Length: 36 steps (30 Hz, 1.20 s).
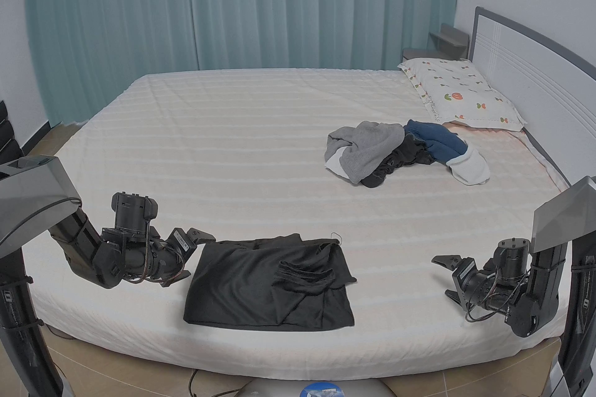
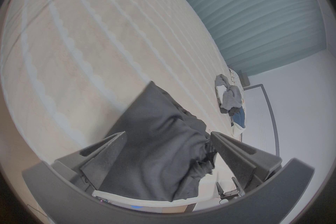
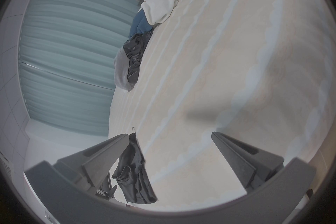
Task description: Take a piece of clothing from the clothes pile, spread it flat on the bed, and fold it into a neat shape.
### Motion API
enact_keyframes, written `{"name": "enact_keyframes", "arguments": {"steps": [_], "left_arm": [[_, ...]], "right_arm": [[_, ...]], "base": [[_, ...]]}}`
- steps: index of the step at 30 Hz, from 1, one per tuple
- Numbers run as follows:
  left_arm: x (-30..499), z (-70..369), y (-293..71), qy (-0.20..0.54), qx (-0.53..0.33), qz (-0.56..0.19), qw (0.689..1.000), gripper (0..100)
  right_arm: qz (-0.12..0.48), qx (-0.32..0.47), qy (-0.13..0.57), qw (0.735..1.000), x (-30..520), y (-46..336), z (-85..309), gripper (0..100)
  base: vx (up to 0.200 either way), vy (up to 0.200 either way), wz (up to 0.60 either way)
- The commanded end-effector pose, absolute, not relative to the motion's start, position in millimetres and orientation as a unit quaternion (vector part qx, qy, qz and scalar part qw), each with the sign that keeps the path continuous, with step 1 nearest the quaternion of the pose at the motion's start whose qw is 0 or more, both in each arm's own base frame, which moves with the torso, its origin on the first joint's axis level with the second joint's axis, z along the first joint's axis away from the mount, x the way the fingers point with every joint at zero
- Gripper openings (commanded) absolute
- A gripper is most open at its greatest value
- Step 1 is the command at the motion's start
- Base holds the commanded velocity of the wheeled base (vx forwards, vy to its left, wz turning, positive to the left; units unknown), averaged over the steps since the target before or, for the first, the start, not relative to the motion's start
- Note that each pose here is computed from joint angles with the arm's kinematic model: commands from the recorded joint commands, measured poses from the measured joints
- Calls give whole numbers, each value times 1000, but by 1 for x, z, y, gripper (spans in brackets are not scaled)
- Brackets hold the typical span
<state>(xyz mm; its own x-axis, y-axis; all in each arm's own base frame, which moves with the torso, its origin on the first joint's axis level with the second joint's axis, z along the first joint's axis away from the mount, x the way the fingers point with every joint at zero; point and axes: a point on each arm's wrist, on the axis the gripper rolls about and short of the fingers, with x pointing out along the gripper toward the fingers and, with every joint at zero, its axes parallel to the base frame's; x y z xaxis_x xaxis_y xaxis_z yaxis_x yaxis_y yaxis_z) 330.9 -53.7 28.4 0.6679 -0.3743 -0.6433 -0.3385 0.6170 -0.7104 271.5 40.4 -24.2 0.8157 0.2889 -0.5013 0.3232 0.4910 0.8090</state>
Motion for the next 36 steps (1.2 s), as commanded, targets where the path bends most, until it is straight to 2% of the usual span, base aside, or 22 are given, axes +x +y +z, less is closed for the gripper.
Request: {"name": "enact_keyframes", "arguments": {"steps": [1,16,21,26,27,29,30,36], "left_arm": [[332,19,-52,418,-437,-3,796,100],[331,18,-53,420,-436,-3,796,100],[332,17,-53,419,-436,-3,796,100],[332,17,-54,419,-433,0,798,100],[332,15,-55,421,-430,-1,799,100],[333,14,-55,422,-429,0,798,100],[333,14,-55,422,-429,0,799,100],[332,14,-56,423,-428,0,799,100]], "right_arm": [[-7,505,298,810,272,40,-23,100],[5,496,280,822,271,45,-10,100],[30,456,232,858,267,52,19,100],[49,414,245,875,266,70,22,100],[52,380,246,890,270,79,24,100],[50,356,248,899,273,83,25,100],[44,320,250,913,276,91,31,100],[68,255,282,922,289,128,58,100]], "base": [[0,200,0],[0,200,0],[0,200,0],[0,120,0],[0,0,0],[0,0,0],[0,0,0],[0,0,0]]}}
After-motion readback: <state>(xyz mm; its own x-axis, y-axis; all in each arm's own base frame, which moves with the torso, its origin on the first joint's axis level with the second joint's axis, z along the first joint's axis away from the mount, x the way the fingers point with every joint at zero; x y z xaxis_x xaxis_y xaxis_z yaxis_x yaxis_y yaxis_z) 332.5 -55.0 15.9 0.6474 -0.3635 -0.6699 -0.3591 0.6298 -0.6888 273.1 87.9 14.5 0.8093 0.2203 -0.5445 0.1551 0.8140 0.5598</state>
